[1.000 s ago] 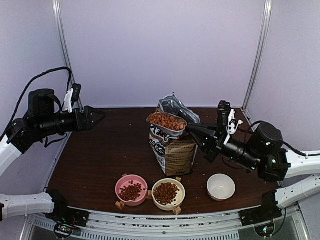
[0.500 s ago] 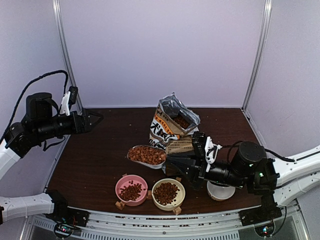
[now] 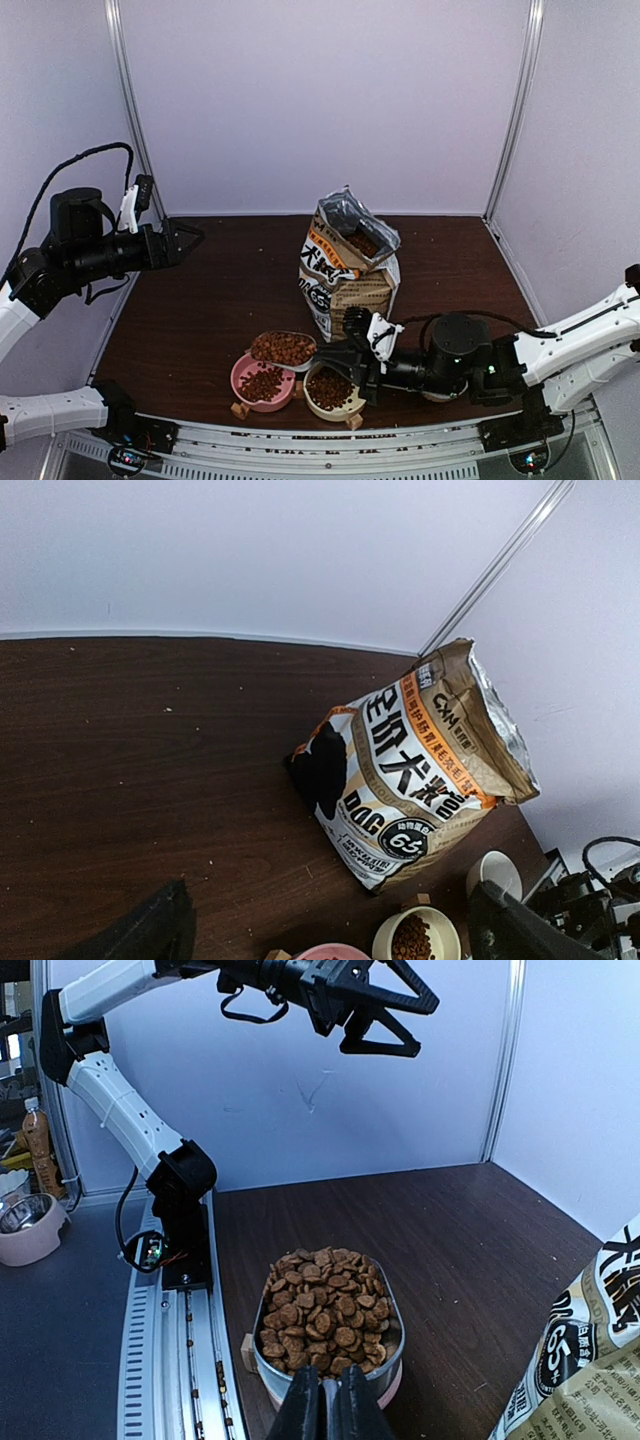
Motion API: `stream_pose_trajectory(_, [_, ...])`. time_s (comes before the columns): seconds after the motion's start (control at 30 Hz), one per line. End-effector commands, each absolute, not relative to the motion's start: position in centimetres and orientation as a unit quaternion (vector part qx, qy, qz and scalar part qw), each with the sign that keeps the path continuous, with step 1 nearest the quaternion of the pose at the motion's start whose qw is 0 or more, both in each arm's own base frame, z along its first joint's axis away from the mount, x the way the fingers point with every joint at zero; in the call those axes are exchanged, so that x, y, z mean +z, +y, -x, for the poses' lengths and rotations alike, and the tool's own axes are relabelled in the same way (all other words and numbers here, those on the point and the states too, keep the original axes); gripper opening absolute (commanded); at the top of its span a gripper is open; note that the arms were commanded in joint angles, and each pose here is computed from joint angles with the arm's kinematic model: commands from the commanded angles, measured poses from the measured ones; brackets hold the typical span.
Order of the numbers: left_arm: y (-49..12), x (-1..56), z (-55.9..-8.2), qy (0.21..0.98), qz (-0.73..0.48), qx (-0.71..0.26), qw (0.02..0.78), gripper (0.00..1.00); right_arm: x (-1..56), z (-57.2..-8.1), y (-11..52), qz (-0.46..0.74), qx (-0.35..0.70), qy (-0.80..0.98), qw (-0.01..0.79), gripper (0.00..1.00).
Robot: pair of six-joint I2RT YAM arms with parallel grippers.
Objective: Serve the pet food
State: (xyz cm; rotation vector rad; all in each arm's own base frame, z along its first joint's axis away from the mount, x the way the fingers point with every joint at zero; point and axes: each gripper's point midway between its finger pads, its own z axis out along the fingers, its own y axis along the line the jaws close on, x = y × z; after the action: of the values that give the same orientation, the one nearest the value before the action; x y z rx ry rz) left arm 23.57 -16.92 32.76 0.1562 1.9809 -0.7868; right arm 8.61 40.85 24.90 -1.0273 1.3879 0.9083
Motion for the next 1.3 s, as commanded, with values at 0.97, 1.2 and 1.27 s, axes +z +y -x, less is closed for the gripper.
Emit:
stream_pose_trajectory(0.97, [-16.6,32.9,-23.4,0.805,-0.060,-0.326,0.492,0.98,18.6,-10.2,43.2,0.444,0.346,0.651,0.510,0.00])
stream_pose_trajectory(1.2, [-16.6,32.9,-23.4,0.805,-0.064,-0.326,0.492,0.98,18.3,-10.5,43.1,0.448,0.335,0.661,0.501,0.00])
stream_pose_trajectory(1.27, [-16.7,33.0,-23.3,0.804,-0.066,-0.327,0.492,0.98,18.3,-10.5,43.0,0.450,0.331,0.662,0.500,0.00])
